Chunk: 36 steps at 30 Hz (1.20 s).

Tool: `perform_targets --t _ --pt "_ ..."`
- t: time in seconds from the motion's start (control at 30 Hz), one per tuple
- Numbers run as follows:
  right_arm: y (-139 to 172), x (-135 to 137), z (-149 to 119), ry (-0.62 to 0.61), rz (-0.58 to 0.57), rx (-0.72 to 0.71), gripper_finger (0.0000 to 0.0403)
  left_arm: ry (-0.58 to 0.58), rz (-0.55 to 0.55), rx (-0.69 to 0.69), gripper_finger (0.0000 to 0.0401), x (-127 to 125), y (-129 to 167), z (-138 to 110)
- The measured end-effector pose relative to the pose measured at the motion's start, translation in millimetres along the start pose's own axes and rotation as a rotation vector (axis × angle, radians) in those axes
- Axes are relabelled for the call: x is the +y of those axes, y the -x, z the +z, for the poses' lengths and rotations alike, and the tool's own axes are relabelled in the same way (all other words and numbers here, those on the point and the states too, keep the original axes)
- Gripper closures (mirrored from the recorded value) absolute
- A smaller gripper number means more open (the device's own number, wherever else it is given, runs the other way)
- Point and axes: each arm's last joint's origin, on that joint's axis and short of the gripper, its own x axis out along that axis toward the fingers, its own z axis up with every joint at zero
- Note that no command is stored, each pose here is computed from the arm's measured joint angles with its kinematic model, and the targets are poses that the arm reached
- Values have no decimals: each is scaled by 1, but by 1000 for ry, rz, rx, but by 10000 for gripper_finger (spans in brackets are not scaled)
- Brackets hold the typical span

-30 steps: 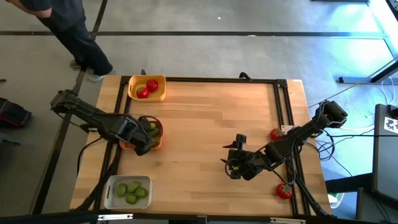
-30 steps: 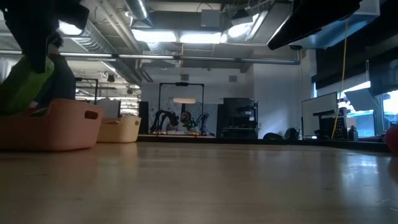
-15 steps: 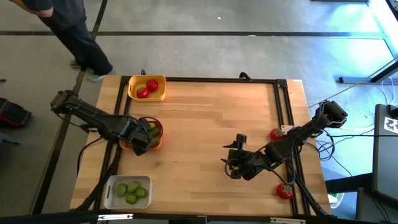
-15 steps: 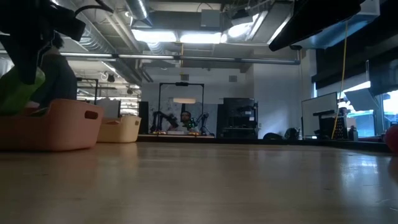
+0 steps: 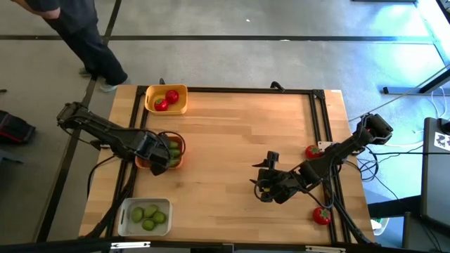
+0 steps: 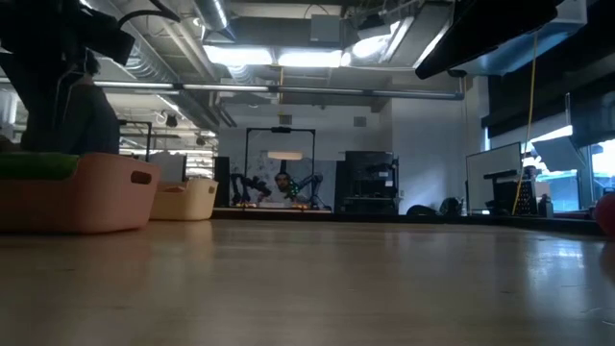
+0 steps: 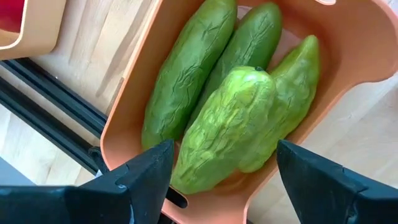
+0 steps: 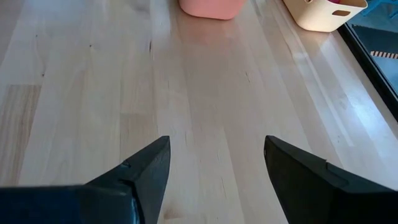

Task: Sort produce into baskets
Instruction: Put the tomato into the yellow bin

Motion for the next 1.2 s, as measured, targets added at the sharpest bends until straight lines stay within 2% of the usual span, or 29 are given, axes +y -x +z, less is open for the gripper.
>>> perform_targets --t 0.3,0.5,0.67,0.93,1.2 --pt "0 1 3 -20 12 -22 153 -20 -100 -86 123 -3 28 10" --pt "0 2 4 -29 17 -35 153 -85 -226 -226 123 -15 37 22" --pt "0 2 4 -27 17 -33 153 -157 -358 -401 123 -30 44 36" --pt "9 -8 0 -15 -4 17 153 -204 -497 -629 123 -48 45 50" --pt "32 -32 -11 -89 -67 127 153 -209 -537 -728 123 -58 28 53"
